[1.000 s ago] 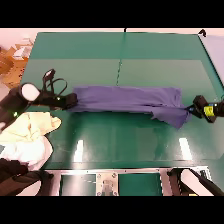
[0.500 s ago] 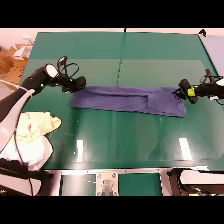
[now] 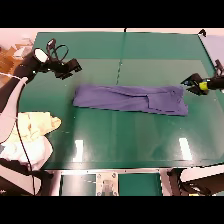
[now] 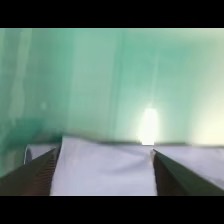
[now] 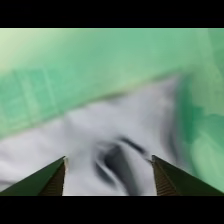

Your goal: Fold the shirts.

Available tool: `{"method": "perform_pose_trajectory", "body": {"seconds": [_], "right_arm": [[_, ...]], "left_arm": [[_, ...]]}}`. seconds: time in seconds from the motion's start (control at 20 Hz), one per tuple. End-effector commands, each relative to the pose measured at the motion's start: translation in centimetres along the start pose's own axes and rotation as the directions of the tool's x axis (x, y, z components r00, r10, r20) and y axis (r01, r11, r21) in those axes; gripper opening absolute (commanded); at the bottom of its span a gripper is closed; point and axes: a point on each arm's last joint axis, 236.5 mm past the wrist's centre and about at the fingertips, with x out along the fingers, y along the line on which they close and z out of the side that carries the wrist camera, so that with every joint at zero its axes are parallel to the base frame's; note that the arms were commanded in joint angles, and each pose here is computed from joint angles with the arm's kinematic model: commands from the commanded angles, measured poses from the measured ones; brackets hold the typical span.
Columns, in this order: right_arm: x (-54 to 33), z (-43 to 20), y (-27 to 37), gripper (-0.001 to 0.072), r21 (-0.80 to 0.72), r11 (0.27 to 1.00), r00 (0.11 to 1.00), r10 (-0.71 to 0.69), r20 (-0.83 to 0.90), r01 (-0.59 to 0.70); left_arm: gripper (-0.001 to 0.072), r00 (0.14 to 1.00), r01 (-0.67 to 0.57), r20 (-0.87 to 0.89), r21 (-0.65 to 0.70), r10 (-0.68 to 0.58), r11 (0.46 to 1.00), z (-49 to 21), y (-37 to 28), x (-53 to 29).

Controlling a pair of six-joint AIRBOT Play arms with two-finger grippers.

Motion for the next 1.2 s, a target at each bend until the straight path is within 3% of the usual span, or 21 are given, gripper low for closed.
{"method": "perform_pose_trajectory", "body": {"seconds": [0.0,0.05,0.3,0.6,0.65,0.7,0.8,0.85,1.15], "right_arm": [[-1.1,-2.1,-4.4,0.0608,0.014,0.999,0.992,0.033,-0.121,-0.032],[-0.5,-3.1,-5.5,0.0608,0.033,0.999,0.986,0.048,-0.162,-0.043],[3.7,-6.1,-7.1,0.0608,0.134,0.981,0.944,0.174,-0.281,-0.141],[7.1,-5.8,-0.5,0.0603,0.008,0.969,0.915,0.237,-0.327,-0.248],[7.1,-5.5,0.6,0.0484,-0.021,0.966,0.912,0.236,-0.335,-0.258],[6.8,-5.4,1.4,0.028,-0.048,0.962,0.908,0.234,-0.348,-0.267],[5.8,-4.9,2.7,0.007,-0.091,0.954,0.9,0.236,-0.366,-0.287],[5.2,-4.6,3.3,0.002,-0.108,0.949,0.898,0.239,-0.37,-0.297],[0.6,-3.2,6.4,0.0019,-0.152,0.941,0.909,0.236,-0.343,-0.302]], "left_arm": [[0.0261,0.991,-0.008,-0.132,0.009,0.009,1.0,-2.4,0.4,-1.0],[0.0031,0.989,0.0,-0.151,0.034,0.005,0.999,-2.9,0.3,-1.1],[0.0021,0.977,0.005,-0.211,0.047,0.005,0.999,-4.3,0.2,-1.3],[0.0021,0.971,0.106,-0.223,0.096,-0.082,0.99,-4.6,-1.9,-1.4],[0.0021,0.97,0.111,-0.227,0.103,-0.085,0.988,-4.9,-2.4,-1.3],[0.0021,0.968,0.12,-0.236,0.125,-0.088,0.985,-5.4,-2.9,-1.0],[0.002,0.963,0.144,-0.252,0.182,-0.095,0.973,-6.5,-4.6,-0.4],[0.002,0.963,0.158,-0.249,0.211,-0.103,0.965,-7.0,-6.0,0.1],[0.002,0.961,0.252,-0.202,0.346,-0.19,0.904,-13.3,-16.2,7.4]]}}
